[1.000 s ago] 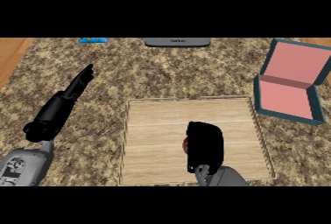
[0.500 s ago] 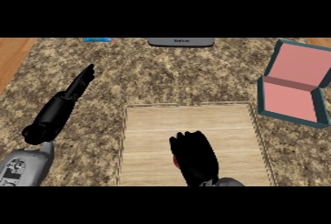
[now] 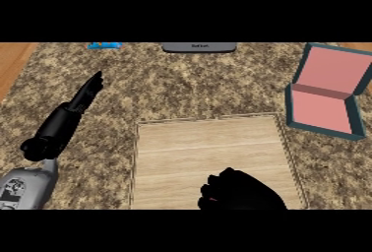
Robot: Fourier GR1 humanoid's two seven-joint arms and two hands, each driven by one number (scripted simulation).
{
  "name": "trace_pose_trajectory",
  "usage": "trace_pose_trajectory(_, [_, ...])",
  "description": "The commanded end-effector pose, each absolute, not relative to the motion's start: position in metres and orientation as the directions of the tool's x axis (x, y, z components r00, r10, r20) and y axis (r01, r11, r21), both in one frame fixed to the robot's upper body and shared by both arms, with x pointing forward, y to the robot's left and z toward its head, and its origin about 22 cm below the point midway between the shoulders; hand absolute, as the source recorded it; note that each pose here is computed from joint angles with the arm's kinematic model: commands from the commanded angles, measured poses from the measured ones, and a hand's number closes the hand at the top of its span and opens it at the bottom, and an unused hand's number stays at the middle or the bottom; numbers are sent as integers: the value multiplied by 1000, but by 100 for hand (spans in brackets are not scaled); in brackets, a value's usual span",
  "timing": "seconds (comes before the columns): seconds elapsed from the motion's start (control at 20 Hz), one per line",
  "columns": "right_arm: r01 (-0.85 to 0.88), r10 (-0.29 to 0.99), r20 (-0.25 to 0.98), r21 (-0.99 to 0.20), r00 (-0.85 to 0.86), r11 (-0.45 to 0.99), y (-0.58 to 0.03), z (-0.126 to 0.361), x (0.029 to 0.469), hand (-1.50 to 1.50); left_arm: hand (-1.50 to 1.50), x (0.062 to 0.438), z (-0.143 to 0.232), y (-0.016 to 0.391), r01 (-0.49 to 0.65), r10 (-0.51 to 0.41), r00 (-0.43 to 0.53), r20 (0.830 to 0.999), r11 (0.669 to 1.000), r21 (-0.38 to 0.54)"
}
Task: Pick the can from the tray and place it in the cardboard box
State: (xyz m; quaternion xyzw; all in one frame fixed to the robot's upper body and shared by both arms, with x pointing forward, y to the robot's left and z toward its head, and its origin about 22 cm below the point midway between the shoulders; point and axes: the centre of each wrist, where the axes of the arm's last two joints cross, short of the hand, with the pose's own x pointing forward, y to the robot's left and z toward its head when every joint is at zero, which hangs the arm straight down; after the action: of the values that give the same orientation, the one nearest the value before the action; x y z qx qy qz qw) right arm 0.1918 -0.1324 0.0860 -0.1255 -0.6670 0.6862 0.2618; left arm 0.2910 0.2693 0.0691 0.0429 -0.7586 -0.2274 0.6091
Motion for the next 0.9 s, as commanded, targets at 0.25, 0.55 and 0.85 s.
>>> trace_pose_trajectory(0.25, [-15, 469, 127, -972, -874, 235, -221, 156, 191, 150, 0, 287, 53, 271, 185, -353, -249, 902, 897, 402])
trace_pose_trajectory(0.55, [-6, 634, 383, -859, -672, 512, -256, 179, 226, 150, 0, 283, 65, 277, 213, -345, -262, 901, 890, 402])
trace_pose_trajectory(0.85, [99, 731, 433, -824, -527, 558, -296, 210, 269, 150, 0, 298, 75, 286, 204, -347, -259, 901, 892, 403])
